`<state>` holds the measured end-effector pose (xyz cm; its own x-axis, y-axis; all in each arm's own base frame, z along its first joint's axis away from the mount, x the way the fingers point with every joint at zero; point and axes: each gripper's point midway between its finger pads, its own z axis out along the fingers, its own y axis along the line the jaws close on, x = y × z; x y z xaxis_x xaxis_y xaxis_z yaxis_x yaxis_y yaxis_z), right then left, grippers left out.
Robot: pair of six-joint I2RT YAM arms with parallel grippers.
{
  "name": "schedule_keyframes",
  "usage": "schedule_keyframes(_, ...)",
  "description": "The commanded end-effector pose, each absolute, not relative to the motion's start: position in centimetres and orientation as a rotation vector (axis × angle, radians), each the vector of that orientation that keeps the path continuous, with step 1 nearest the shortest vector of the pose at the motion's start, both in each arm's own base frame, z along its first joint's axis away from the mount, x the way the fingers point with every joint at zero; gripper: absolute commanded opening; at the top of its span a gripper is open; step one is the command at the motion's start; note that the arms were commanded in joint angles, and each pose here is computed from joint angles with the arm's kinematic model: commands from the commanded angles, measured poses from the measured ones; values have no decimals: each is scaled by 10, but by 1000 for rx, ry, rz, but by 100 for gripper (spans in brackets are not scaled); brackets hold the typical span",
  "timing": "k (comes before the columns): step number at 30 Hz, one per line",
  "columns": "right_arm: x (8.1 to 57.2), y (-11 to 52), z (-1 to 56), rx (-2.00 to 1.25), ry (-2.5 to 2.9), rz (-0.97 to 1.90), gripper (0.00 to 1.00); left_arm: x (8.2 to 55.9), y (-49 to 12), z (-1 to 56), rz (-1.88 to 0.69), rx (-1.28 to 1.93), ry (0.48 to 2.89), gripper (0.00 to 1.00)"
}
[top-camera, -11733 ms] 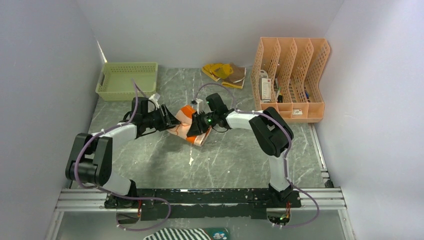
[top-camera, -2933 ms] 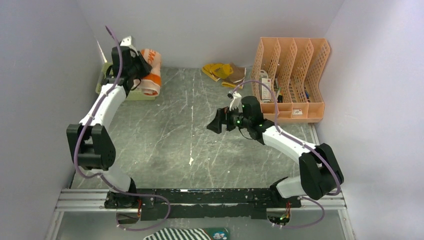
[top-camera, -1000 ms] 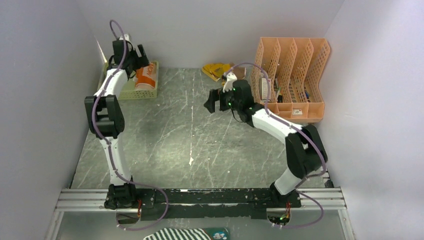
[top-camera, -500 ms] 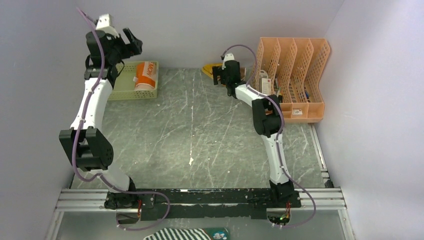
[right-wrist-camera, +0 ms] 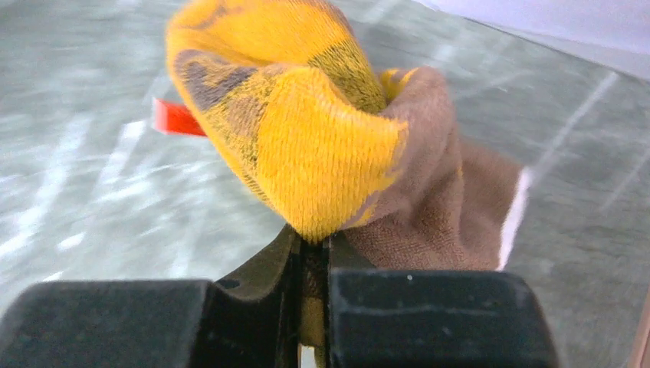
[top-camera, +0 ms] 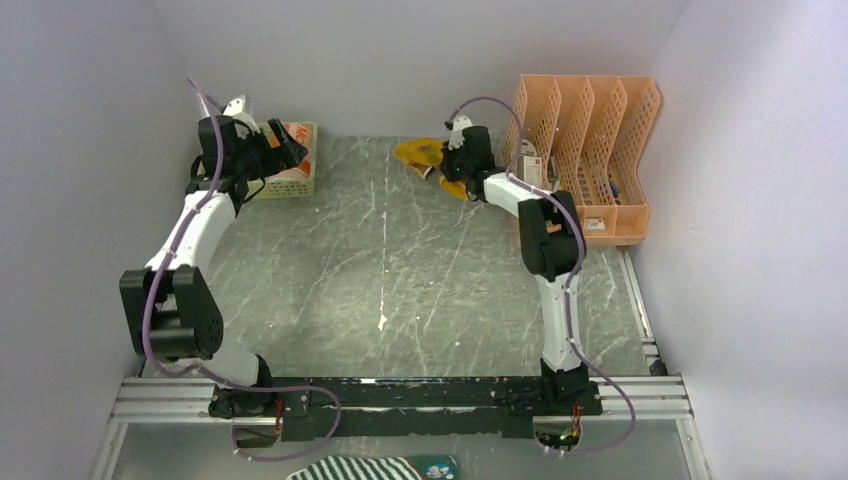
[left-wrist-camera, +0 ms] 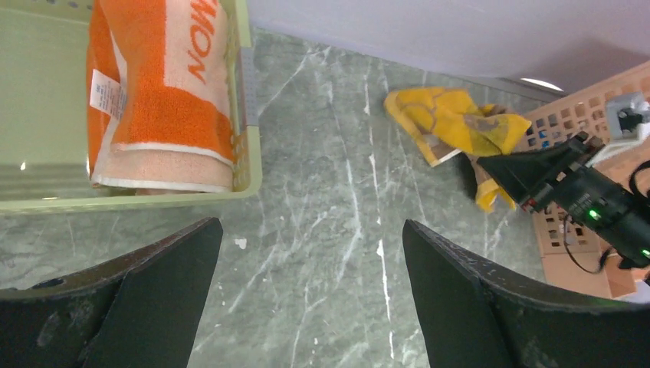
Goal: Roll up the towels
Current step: Pick up the towel at the corner of the board, then place the towel at the center of the board.
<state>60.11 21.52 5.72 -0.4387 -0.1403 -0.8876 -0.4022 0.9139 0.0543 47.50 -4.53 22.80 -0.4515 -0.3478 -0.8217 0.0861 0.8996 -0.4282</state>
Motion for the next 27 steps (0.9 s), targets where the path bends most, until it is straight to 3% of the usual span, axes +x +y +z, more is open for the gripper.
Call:
schedule_keyframes(1,526,304,207,-657,1754,527,1,452,-56,292,-558,-119,1832,100)
schedule_keyframes(4,464,336,269,-741,1649,614,1,437,-57,314,-558,-102,1799,100)
schedule_keyframes(7,431,327,304,-688,1602,701,3,423,-56,327,-538,-83,1788,100)
schedule_keyframes(9,431,305,293,-612,1663,652,5,417,-54,327,-522,-85,1807,100)
schedule_keyframes(10,433,292,281,-570,1708,624,12,414,-53,325,-518,-93,1821,100)
schedule_keyframes(11,437,276,265,-515,1763,597,30,412,-53,321,-517,-99,1834,100)
schedule_keyframes(12,440,257,241,-448,1842,571,55,410,-53,316,-517,-105,1850,99)
schedule_keyframes(14,439,236,212,-383,1929,545,87,405,-53,303,-521,-113,1879,100)
schedule_keyframes(15,436,229,203,-366,1952,525,98,404,-55,297,-528,-111,1890,100)
schedule_keyframes(21,413,209,160,-320,2016,475,100,401,-79,249,-692,-108,1969,100)
schedule_keyframes(27,391,203,117,-347,2108,480,100,387,-157,196,-754,30,2103,96)
